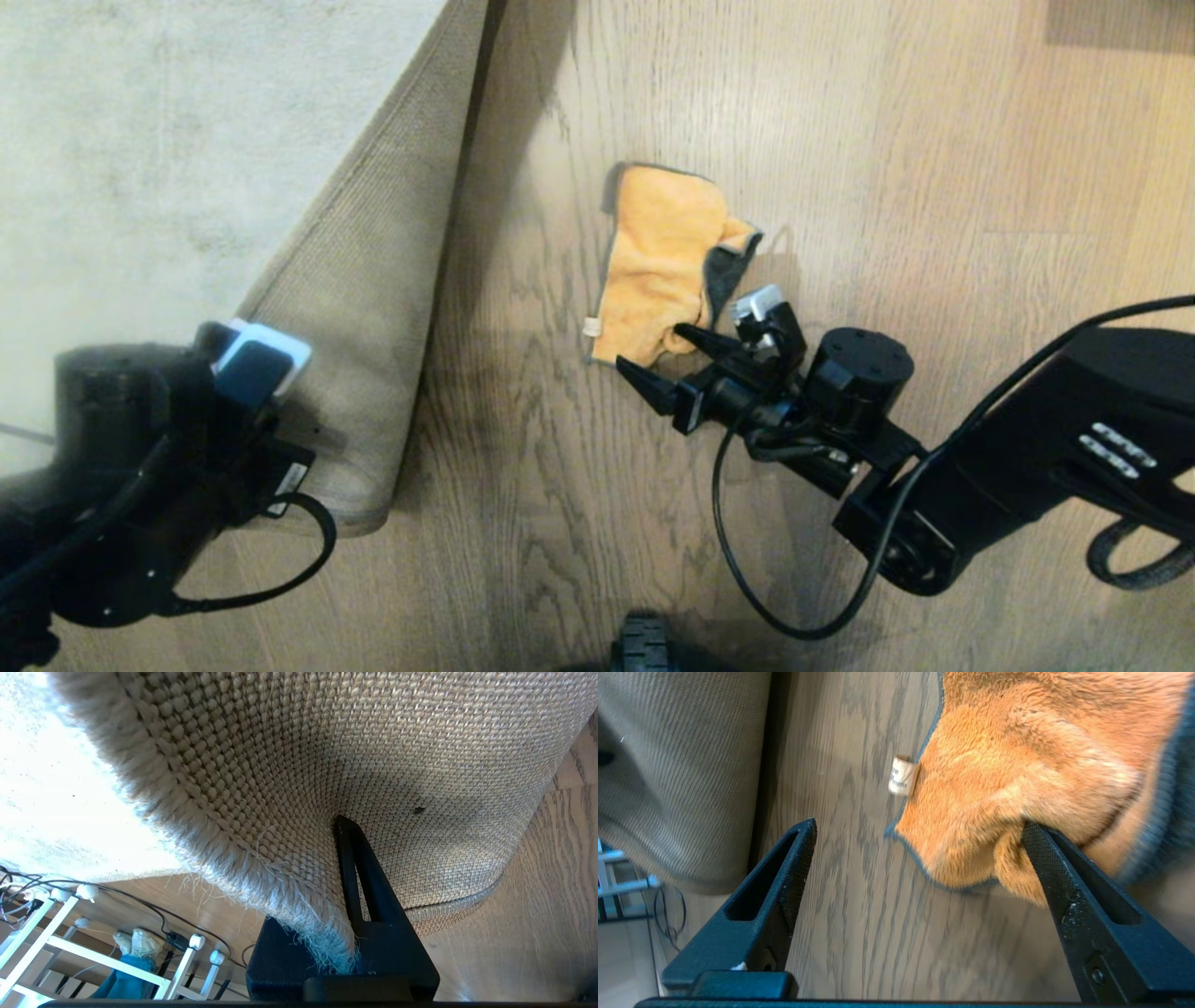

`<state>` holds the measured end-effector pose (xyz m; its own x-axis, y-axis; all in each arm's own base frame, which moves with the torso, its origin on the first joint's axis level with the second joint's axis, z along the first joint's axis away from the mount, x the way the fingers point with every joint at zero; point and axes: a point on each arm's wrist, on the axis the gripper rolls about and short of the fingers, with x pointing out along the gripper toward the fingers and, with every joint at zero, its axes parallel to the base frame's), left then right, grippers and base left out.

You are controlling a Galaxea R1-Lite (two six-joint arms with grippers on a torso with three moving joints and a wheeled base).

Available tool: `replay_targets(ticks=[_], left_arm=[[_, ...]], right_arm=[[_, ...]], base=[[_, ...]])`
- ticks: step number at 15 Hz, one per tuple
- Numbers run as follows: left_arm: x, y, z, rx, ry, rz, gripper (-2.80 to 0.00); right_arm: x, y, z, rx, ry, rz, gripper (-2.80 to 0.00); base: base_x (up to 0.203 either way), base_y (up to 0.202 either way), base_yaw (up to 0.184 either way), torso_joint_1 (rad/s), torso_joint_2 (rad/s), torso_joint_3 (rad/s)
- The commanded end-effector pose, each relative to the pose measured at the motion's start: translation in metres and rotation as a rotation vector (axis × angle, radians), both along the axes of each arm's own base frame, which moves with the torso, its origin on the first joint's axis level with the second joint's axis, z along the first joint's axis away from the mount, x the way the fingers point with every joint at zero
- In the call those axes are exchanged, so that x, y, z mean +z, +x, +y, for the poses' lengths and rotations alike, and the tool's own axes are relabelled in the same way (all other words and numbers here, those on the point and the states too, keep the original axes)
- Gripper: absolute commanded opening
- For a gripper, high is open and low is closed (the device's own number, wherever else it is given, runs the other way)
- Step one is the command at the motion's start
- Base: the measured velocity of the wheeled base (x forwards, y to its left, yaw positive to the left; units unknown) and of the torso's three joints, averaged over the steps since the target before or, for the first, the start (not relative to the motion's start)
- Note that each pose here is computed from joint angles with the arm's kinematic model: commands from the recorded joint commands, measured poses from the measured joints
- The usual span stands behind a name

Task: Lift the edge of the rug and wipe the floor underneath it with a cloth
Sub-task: Wipe the floor under the carpet with a rag

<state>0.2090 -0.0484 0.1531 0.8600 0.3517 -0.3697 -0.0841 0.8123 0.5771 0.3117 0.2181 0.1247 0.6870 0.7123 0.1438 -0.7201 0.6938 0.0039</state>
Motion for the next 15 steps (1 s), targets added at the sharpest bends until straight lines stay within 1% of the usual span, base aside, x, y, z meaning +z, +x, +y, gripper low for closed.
replay_targets(ticks=[1, 5, 7, 9, 12, 15], left_arm=[[0.0, 0.0, 0.0, 0.003, 0.002, -0.004, -2.8], [0.0, 0.0, 0.0, 0.004, 0.002, -0.004, -2.8], [0.0, 0.0, 0.0, 0.004, 0.002, -0.002, -2.8], [0.0, 0.0, 0.0, 0.004, 0.003, -0.001, -2.8], [0.0, 0.0, 0.0, 0.004, 0.003, 0.001, -2.8], [0.0, 0.0, 0.0, 0.005, 0.004, 0.001, -2.8]], right_arm=[[0.012, -0.01, -0.007, 0.001, 0.006, -0.022, 0.0], [0.024, -0.029, -0.02, -0.002, 0.0, -0.023, 0.0], [0.028, -0.029, -0.027, -0.044, -0.003, -0.031, 0.0], [0.026, -0.022, -0.031, -0.086, -0.021, -0.043, 0.0], [0.029, -0.012, -0.025, -0.086, -0.006, -0.067, 0.0], [0.027, 0.001, -0.017, -0.094, -0.004, -0.081, 0.0]], base=[[0.0, 0.0, 0.0, 0.0, 0.0, 0.0], [0.0, 0.0, 0.0, 0.0, 0.0, 0.0], [0.0, 0.0, 0.0, 0.0, 0.0, 0.0], [0.0, 0.0, 0.0, 0.0, 0.0, 0.0], [0.0, 0.0, 0.0, 0.0, 0.0, 0.0], [0.0, 0.0, 0.0, 0.0, 0.0, 0.0]])
